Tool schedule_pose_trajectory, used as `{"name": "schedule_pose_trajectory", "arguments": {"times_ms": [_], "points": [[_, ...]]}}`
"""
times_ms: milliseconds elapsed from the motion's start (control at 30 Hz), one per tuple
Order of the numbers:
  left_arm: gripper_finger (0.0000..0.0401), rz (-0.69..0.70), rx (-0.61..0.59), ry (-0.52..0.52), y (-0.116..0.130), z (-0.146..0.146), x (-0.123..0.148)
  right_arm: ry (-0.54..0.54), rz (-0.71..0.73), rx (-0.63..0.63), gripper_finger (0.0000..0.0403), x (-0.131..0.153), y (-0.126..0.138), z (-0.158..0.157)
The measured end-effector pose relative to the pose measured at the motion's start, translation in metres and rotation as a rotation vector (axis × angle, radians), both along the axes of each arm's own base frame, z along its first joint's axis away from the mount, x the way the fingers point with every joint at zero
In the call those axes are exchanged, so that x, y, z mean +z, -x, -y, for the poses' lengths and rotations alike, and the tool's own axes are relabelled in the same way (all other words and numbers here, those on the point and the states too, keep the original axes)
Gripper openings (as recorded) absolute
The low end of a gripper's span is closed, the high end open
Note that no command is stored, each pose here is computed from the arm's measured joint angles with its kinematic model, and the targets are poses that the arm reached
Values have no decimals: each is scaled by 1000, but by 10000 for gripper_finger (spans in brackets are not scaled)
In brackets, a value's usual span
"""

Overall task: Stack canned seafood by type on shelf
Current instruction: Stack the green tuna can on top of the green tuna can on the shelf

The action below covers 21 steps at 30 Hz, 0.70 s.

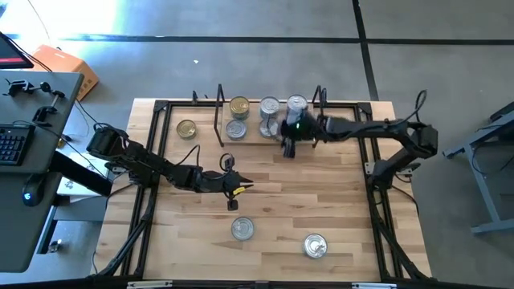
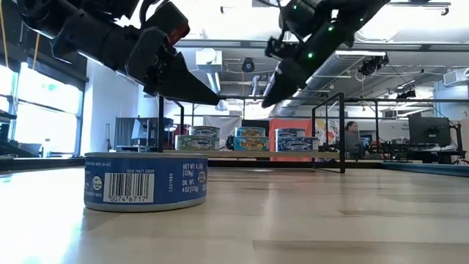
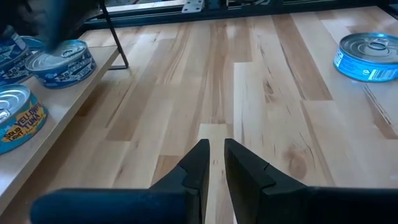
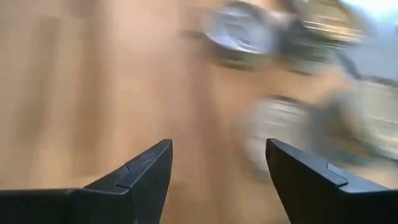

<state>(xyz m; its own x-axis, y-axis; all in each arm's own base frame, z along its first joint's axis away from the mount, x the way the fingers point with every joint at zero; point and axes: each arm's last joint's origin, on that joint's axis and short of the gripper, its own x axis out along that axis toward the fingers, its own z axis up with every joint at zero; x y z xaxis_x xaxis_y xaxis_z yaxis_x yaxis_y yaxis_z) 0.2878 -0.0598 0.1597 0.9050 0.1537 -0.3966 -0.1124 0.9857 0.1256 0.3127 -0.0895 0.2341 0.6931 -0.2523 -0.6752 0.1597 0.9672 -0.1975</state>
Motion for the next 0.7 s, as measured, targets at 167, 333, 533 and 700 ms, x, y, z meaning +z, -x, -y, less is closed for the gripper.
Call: {"name": "schedule_pose_trajectory", "arguments": {"times_ms": [167, 333, 533, 700], "points": [[39, -3, -36, -19, 2, 7, 0, -83, 134, 148, 251, -35, -2, -68], [39, 0, -98, -67, 4, 18, 1, -295, 553, 189, 251, -63, 18, -124], [39, 121, -180, -131, 1, 25, 13, -165, 814, 86, 251, -72, 49, -177], [39, 269, -317, -124, -3, 29, 27, -64, 760, 98, 251, -74, 51, -190]]}}
